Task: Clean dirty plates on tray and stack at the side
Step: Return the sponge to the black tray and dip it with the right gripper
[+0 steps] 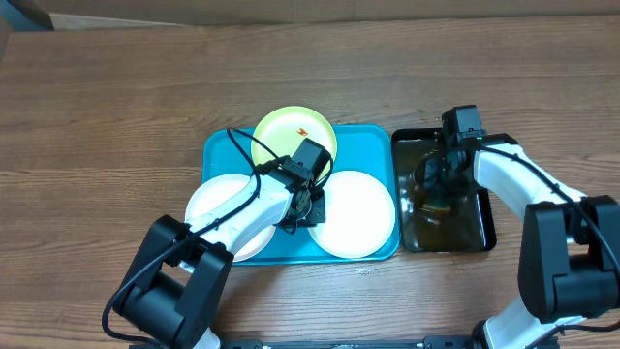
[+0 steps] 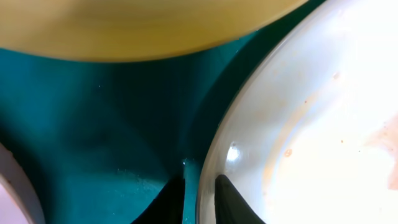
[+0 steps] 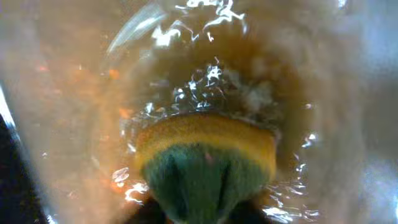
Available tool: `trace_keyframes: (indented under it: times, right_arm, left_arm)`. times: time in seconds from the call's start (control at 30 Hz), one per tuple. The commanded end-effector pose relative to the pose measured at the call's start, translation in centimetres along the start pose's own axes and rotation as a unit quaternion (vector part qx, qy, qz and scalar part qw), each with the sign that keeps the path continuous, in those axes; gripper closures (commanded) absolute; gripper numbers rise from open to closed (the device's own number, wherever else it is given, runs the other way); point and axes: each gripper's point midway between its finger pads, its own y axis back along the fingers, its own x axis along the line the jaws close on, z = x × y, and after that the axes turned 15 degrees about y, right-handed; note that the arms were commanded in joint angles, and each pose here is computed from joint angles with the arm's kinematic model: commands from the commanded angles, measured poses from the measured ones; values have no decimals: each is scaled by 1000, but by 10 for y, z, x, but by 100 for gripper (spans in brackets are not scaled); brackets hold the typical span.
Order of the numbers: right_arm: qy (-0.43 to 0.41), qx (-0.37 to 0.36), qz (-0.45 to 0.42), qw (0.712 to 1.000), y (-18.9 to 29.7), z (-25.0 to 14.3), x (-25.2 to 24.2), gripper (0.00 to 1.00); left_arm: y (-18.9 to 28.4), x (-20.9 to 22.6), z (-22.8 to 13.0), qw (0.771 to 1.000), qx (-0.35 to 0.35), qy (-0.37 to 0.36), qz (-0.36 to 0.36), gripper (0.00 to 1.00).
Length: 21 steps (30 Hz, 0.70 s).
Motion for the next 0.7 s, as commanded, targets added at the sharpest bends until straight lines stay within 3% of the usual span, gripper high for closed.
trace_keyframes:
  times: [0.0, 0.27, 0.37, 0.4, 0.47, 0.5, 0.57, 0.6, 0.67]
  right_arm:
    - [-2, 27, 6, 1000, -2, -10, 1, 18]
    - [-9, 108, 18, 994, 22, -35, 6, 20]
    - [-9, 120, 19, 993, 13, -49, 7, 29]
    - [-9, 118, 19, 993, 9, -50, 7, 41]
    - [-8, 112, 19, 993, 1, -53, 6, 89]
    - [-8, 110, 19, 994, -1, -54, 6, 96]
    - [-6, 109, 17, 994, 1, -52, 6, 94]
    - [-6, 108, 17, 994, 4, -49, 6, 63]
    - [-7, 99, 17, 995, 12, -37, 5, 45]
  left_arm:
    - [-4, 3, -1, 1000, 6, -3, 4, 77]
    - [-4, 3, -1, 1000, 6, -3, 4, 76]
    - [-4, 3, -1, 1000, 5, -3, 4, 76]
    - [-4, 3, -1, 1000, 5, -3, 4, 76]
    - [-4, 3, 0, 1000, 5, -3, 3, 76]
    - [-4, 3, -1, 1000, 5, -3, 4, 75]
    - [-4, 3, -1, 1000, 6, -3, 4, 74]
    - [-4, 3, -1, 1000, 6, -3, 4, 73]
    - [-4, 3, -1, 1000, 6, -3, 4, 71]
